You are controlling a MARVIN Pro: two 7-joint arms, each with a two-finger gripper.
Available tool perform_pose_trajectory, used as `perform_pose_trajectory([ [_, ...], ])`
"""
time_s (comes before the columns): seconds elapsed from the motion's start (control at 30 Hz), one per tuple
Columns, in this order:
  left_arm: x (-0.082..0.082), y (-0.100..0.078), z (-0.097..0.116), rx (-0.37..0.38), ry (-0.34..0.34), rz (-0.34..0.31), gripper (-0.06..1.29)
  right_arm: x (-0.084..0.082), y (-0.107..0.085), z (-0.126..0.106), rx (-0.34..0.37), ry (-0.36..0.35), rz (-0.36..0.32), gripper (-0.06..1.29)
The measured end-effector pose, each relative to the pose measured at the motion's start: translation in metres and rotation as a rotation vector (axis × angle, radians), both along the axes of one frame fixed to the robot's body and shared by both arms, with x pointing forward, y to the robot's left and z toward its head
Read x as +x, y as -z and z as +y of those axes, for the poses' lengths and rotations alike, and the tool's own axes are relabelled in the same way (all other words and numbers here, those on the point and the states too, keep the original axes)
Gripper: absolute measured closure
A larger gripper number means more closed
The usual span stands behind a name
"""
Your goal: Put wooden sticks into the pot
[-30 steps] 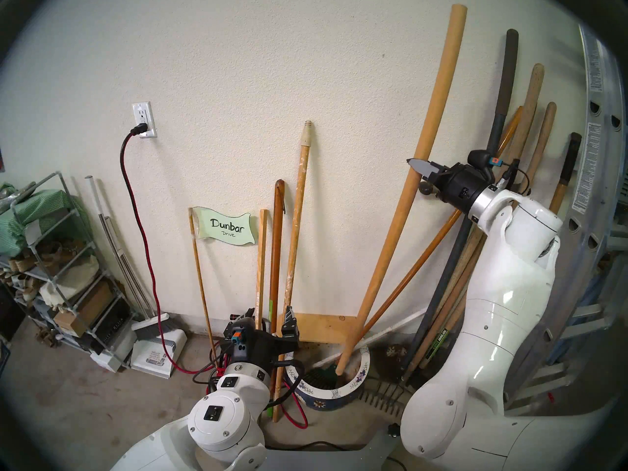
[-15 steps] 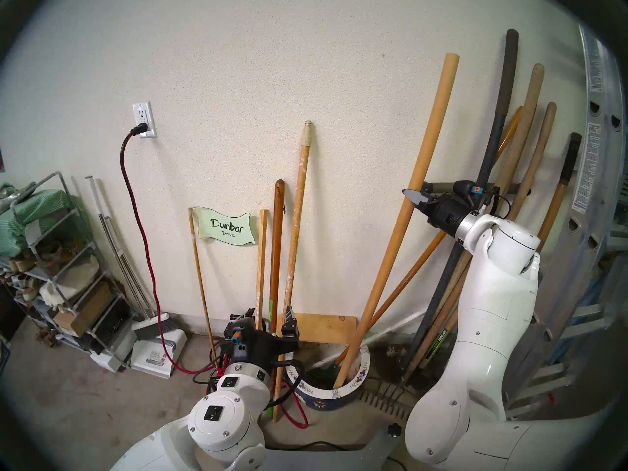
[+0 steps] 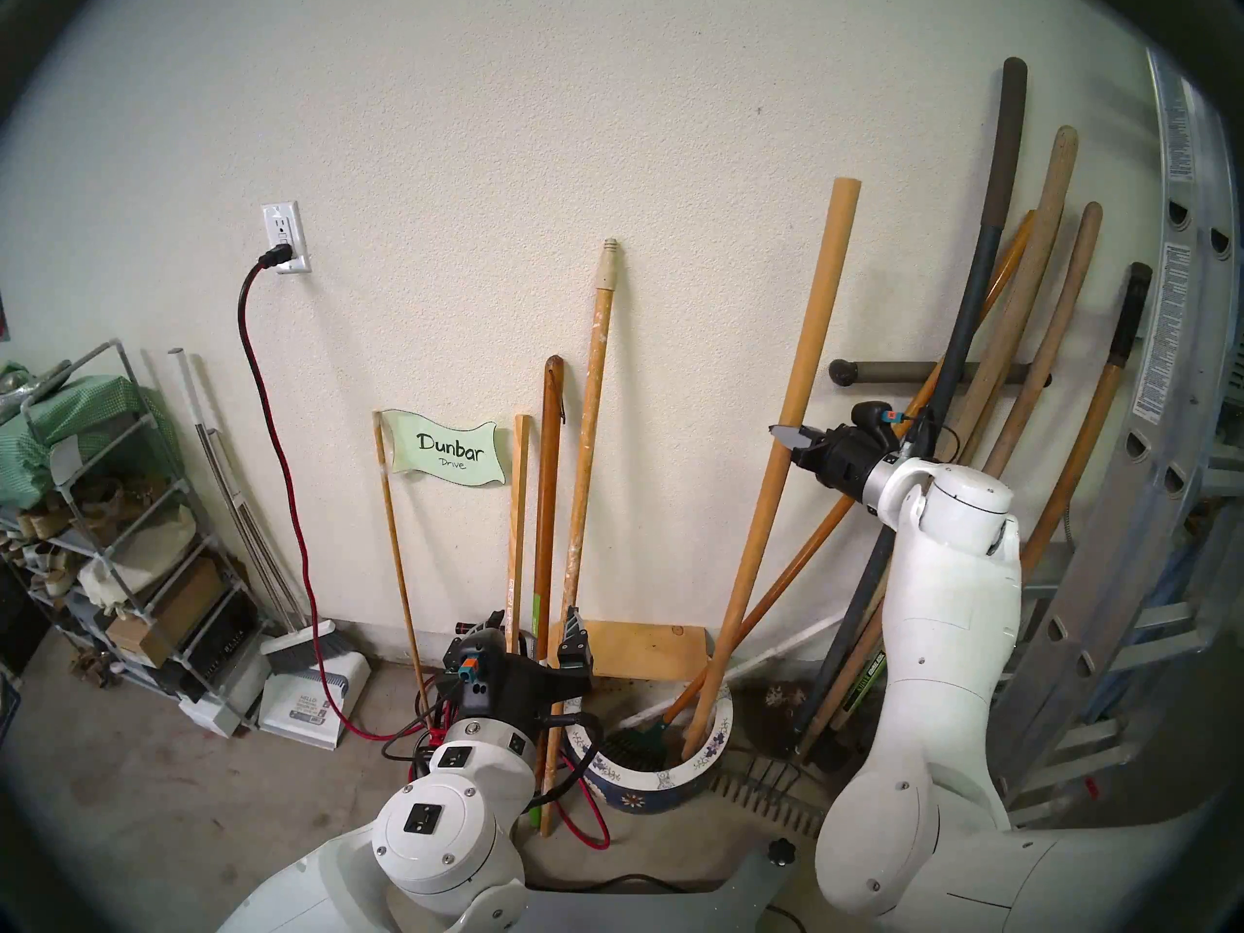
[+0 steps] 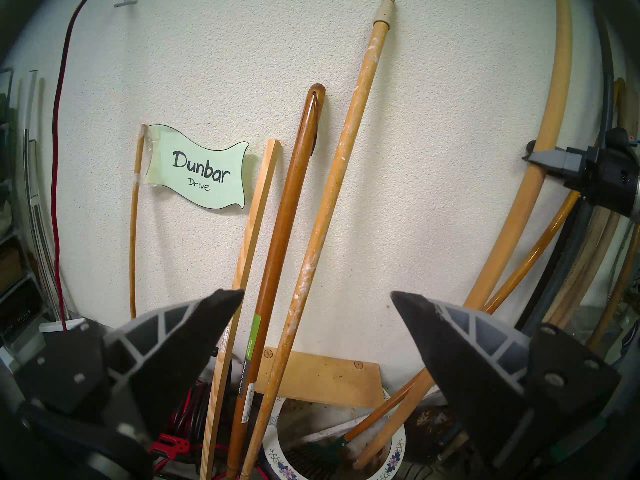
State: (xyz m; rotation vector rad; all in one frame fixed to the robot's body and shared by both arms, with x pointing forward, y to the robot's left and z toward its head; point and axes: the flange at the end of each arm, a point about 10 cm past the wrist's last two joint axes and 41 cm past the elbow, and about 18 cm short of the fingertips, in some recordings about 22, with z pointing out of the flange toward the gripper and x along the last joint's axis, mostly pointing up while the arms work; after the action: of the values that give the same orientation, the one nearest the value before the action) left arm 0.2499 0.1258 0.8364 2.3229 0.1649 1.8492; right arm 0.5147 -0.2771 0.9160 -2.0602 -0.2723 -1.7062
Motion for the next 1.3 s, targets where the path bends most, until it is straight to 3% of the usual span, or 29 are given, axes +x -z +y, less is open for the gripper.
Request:
perform_pose_trajectory([
  [0.27, 0.0, 0.0, 0.0, 0.0, 0.0, 0.0, 0.01, 0.025, 0.026, 0.014, -0.013, -0.019, 0.061, 1.01],
  [0.67, 0.0, 0.0, 0.0, 0.0, 0.0, 0.0, 0.01, 0.048, 0.067, 0.037, -0.037, -0.05, 0.146, 1.01],
  [1.3, 0.0, 0.0, 0.0, 0.0, 0.0, 0.0, 0.01, 0.075, 0.086, 0.062, -0.136, -0.063, 0.167, 1.01],
])
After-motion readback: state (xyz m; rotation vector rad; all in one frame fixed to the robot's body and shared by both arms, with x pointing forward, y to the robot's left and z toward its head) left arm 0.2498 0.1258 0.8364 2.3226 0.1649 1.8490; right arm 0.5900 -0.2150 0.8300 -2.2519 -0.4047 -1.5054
